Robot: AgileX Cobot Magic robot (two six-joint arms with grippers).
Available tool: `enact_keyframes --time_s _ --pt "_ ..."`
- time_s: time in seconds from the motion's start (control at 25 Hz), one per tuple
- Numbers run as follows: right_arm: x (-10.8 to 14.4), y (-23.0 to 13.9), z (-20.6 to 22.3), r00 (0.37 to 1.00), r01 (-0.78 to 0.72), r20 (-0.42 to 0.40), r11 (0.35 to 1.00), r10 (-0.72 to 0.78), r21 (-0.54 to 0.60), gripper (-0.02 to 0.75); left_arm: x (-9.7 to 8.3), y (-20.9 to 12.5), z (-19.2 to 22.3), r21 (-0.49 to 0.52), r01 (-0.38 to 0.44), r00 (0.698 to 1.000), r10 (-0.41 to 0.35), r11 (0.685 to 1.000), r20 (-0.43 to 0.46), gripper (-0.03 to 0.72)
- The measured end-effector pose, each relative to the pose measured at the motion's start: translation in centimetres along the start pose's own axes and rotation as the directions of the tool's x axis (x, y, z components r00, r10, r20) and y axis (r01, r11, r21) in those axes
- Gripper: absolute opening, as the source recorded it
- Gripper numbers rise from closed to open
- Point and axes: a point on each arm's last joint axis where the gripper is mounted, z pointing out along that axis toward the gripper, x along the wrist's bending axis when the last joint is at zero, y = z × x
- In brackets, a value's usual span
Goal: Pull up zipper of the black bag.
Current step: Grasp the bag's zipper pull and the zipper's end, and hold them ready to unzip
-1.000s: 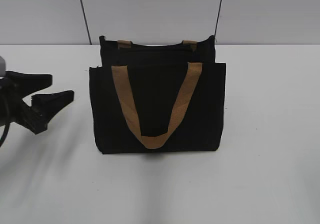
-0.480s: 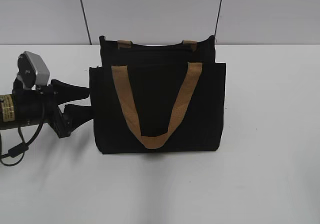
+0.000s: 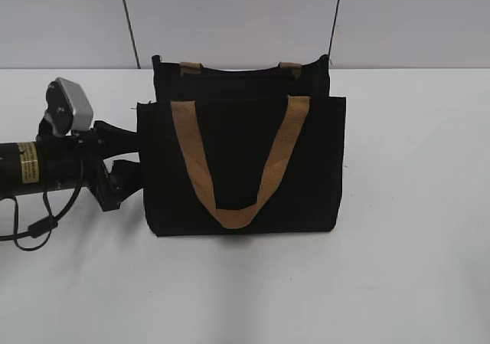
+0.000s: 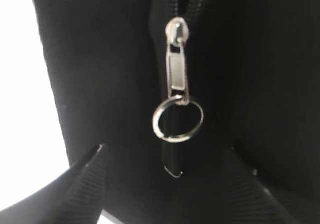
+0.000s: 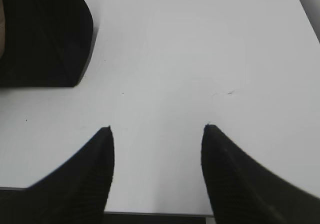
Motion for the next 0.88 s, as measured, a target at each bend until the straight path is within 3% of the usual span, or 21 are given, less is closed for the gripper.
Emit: enact_keyframes --time_s 0.36,0.68,0.88 --pt "0.0 0.0 0.0 1.000 0.000 0.000 1.000 0.000 0.000 0.435 0.6 -1.0 1.1 -0.011 0.016 1.000 -0.016 1.000 0.011 0.516" --pt "0.0 0.0 0.0 1.000 0.000 0.000 1.000 0.000 0.000 0.435 0.7 -1.0 1.3 -0.019 0.012 1.000 -0.012 1.000 0.014 0.340" --pt "0.0 0.0 0.0 1.000 0.000 0.000 1.000 0.000 0.000 0.435 0.7 -0.8 1.4 -0.030 0.012 1.000 -0.011 0.999 0.018 0.269"
